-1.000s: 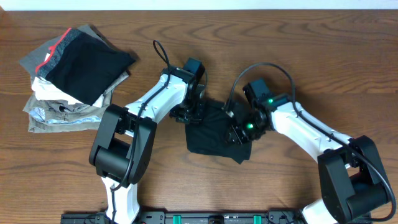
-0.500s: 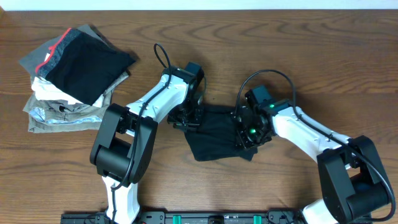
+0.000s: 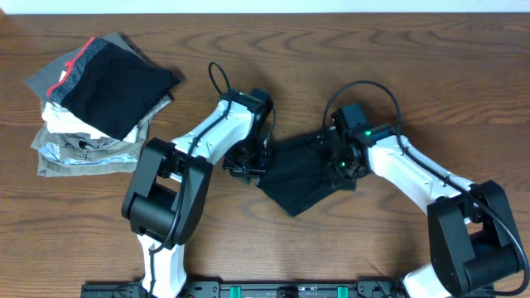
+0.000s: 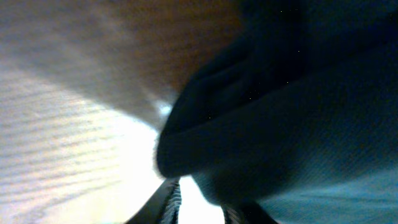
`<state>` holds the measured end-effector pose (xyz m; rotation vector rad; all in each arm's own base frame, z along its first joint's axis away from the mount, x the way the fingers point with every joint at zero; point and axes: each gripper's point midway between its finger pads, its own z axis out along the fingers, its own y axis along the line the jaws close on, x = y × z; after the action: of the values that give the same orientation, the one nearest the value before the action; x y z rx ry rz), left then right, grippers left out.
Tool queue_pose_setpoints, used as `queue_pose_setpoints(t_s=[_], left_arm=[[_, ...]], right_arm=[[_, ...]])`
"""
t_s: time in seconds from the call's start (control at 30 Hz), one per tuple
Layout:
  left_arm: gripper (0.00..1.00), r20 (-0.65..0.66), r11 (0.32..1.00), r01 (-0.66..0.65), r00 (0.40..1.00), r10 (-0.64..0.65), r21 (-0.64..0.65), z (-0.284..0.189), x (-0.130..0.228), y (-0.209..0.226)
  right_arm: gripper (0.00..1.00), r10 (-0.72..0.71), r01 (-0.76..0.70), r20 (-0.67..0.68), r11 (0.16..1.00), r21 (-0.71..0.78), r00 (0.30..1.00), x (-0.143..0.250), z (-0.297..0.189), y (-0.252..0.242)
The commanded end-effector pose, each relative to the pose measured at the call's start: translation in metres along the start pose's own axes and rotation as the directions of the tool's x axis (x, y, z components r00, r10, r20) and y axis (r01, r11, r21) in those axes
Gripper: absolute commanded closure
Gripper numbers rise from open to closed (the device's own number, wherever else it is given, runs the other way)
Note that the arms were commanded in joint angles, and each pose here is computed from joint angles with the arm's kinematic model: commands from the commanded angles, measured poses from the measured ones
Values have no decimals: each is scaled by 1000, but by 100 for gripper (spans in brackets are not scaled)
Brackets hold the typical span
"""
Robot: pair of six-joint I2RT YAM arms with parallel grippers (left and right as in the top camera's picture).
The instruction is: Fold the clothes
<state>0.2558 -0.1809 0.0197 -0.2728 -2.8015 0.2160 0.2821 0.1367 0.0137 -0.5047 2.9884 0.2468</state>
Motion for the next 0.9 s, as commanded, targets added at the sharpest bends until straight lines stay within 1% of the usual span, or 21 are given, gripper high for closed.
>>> queue_pose_setpoints(t_s=[0.0,0.07,0.13,0.2,0.23,0.3,0.33,0.37,0.43,0.5,0.53,0.6,0.67,0.77,0.83,0.87], left_arm=[[78,49,999,-36,998,37,-18,-16,6,-6],[78,101,998,-62,993,63,-18,-28,7,-12],[78,179,996,-84,980,85,-17,-46,3,-17],[78,284,994,-108,953,105,-8,-67,-6,-23],[78,338,993,-118,934,115,-11,-76,-12,-25],[76,461,988,-149,875,148,-34,-98,-31,-30],[71,504,985,-170,847,168,-42,-105,-39,-33],[69,542,979,-197,818,190,-47,-111,-48,-37],[67,587,976,-215,784,200,-45,-115,-62,-43],[67,592,970,-244,781,200,-6,-111,-69,-52],[67,577,960,-276,791,202,42,-106,-68,-61],[67,539,927,-347,813,222,141,-97,-59,-81],[67,517,887,-425,808,283,180,-91,-50,-95],[68,518,840,-527,757,397,127,-85,-44,-105],[68,524,810,-579,721,454,94,-83,-41,-111],[68,524,805,-587,711,468,79,-82,-42,-113]], right_arm=[[55,-19,8,46,972,236,999,-21,-13,-47],[55,-43,27,61,971,237,997,-29,-20,-45],[55,-47,31,66,972,235,997,-34,-28,-42],[55,-56,35,81,972,234,995,-39,-41,-40],[55,-58,34,97,972,231,994,-43,-48,-38],[53,-64,36,139,981,191,988,-51,-61,-29],[53,-66,40,157,985,166,985,-53,-66,-23],[53,-68,45,173,990,135,983,-55,-70,-17],[55,-68,56,185,996,69,980,-54,-74,-5],[58,-52,50,163,999,15,985,-48,-73,4],[59,-37,36,145,999,9,989,-43,-71,4],[59,-25,25,109,1000,6,994,-34,-67,4],[60,-16,16,81,1000,6,997,-26,-63,4],[60,16,-16,54,1000,4,998,-17,-55,3],[60,20,-20,37,1000,5,999,-10,-49,1],[61,21,-21,33,1000,2,999,-7,-45,1]])
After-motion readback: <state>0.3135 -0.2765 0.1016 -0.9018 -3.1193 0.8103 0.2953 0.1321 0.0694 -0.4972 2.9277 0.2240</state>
